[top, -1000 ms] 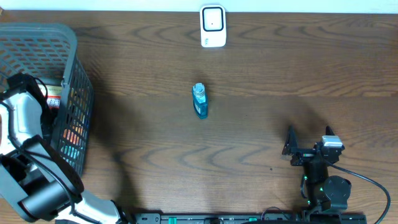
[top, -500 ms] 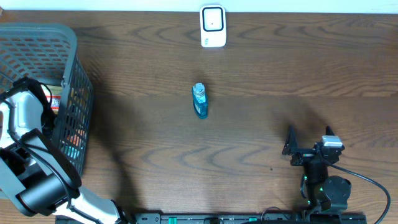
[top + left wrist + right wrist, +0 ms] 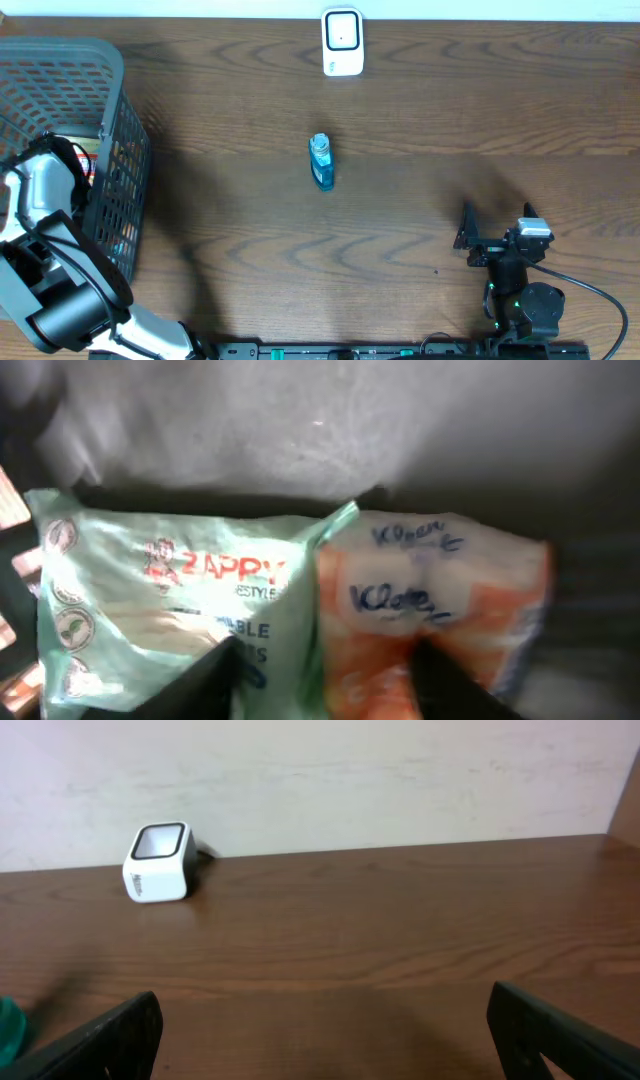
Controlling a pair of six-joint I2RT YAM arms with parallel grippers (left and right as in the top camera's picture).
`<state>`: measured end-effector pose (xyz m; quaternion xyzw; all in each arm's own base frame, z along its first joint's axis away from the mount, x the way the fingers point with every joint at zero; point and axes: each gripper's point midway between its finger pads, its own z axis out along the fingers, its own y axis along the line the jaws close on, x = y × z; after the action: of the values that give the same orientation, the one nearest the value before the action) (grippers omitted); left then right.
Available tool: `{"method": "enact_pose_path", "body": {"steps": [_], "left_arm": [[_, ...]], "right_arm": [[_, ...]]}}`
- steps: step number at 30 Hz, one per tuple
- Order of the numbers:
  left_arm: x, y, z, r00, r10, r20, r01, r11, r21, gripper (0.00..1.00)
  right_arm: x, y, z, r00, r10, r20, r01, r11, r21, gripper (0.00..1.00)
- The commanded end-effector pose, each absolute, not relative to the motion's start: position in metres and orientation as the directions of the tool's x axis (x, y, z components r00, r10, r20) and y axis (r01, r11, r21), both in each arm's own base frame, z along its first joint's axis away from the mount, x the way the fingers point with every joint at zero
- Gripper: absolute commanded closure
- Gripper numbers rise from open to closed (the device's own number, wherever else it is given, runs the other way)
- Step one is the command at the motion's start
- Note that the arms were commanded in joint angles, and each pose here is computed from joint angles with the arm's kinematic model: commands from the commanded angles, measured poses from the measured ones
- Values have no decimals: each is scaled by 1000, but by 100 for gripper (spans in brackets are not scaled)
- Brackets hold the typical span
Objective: Scan the item barcode
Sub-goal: 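Reach the left gripper into the basket toward the green wipes pack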
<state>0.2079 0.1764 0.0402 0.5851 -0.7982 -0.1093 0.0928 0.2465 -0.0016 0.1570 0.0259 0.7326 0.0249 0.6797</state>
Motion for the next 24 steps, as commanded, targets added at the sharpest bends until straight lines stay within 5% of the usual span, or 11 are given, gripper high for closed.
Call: {"method": "enact_pose_path", "body": {"steps": [1, 3, 10, 24], "left_arm": [[169, 150, 8, -284, -944, 169, -866, 328, 378, 73], [168, 150, 5, -284, -944, 166, -867, 327, 376, 92], [193, 167, 18, -333, -936, 111, -879, 351, 324, 93], [254, 206, 156, -374, -915, -152, -925, 356, 132, 93]], "right_arm": [[246, 0, 156, -76, 59, -995, -3, 998, 60, 1], [246, 0, 156, -76, 59, -995, -3, 998, 60, 1], [246, 0, 156, -76, 59, -995, -3, 998, 60, 1], [246, 0, 156, -76, 59, -995, -3, 998, 60, 1]]}}
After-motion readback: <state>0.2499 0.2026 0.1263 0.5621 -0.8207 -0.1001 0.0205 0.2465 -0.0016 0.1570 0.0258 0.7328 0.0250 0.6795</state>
